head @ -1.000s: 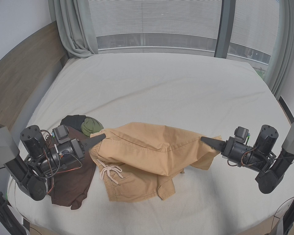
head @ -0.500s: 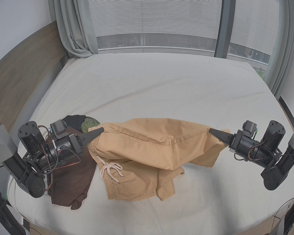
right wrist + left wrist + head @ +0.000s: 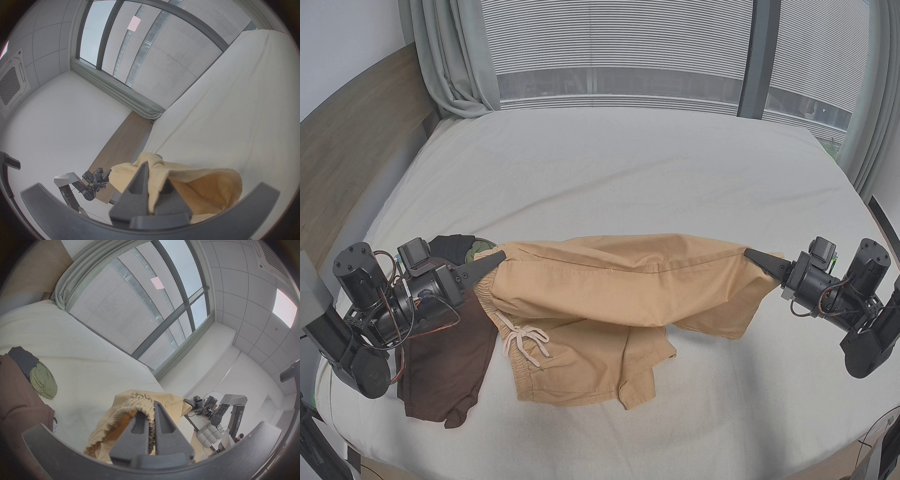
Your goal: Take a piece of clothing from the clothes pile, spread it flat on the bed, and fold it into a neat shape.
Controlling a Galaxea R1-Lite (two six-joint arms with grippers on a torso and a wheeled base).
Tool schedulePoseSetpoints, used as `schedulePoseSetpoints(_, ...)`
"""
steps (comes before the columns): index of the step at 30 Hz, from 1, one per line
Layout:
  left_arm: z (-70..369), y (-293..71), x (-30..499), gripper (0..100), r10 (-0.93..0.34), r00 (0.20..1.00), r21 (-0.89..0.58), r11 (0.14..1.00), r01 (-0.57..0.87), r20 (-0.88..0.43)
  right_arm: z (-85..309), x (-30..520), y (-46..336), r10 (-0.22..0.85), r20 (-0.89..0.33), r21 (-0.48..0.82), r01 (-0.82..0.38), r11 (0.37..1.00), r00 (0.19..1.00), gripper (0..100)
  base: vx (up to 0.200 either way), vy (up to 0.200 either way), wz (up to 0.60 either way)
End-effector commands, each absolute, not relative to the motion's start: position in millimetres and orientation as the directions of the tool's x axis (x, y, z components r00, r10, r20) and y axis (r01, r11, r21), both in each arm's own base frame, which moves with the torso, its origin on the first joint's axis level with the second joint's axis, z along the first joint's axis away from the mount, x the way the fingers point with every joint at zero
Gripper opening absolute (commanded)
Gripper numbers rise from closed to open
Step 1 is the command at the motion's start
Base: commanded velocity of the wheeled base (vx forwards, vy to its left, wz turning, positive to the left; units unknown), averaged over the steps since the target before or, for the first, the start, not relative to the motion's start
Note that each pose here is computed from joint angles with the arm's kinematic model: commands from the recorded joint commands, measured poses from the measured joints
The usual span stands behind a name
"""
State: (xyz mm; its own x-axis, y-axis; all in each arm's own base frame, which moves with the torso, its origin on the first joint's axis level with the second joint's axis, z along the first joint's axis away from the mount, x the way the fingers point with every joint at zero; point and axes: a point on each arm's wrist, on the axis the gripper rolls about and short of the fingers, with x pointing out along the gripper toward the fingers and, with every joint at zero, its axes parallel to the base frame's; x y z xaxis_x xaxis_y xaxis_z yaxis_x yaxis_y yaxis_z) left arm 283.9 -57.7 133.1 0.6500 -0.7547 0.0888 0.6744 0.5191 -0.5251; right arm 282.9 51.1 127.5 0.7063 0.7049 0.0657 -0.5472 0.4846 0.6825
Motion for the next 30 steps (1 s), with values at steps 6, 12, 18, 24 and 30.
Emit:
schedulePoseSetpoints(6, 133.4, -51.1, 288.1, 0, -0.736, 0.67, -0.522, 0.537, 0.662, 0.093, 130.1, 286.7, 37.9, 0.687, 0.075, 0.678, -0.542, 0.496, 0.723, 0, 0.0, 0.0, 0.0)
schedulePoseSetpoints(12, 134.0, -49.6, 291.1, 0, -0.731, 0.675, -0.519, 0.542, 0.661, 0.098, 132.1, 287.3, 32.2, 0.675, 0.081, 0.674, -0.539, 0.505, 0.734, 0, 0.0, 0.0, 0.0)
schedulePoseSetpoints(18, 131.4, -48.6, 295.4, 0, -0.724, 0.684, -0.521, 0.549, 0.654, 0.095, 144.4, 278.4, 30.9, 0.675, 0.108, 0.656, -0.562, 0.504, 0.73, 0, 0.0, 0.0, 0.0)
schedulePoseSetpoints(24, 128.4, -48.7, 303.2, 0, -0.69, 0.717, -0.525, 0.576, 0.626, 0.098, 146.7, 276.7, 27.8, 0.667, 0.113, 0.651, -0.562, 0.51, 0.737, 0, 0.0, 0.0, 0.0)
schedulePoseSetpoints(30, 120.1, -50.0, 310.3, 0, -0.673, 0.735, -0.538, 0.59, 0.602, 0.083, 146.2, 277.4, 23.1, 0.654, 0.112, 0.649, -0.554, 0.522, 0.748, 0, 0.0, 0.0, 0.0)
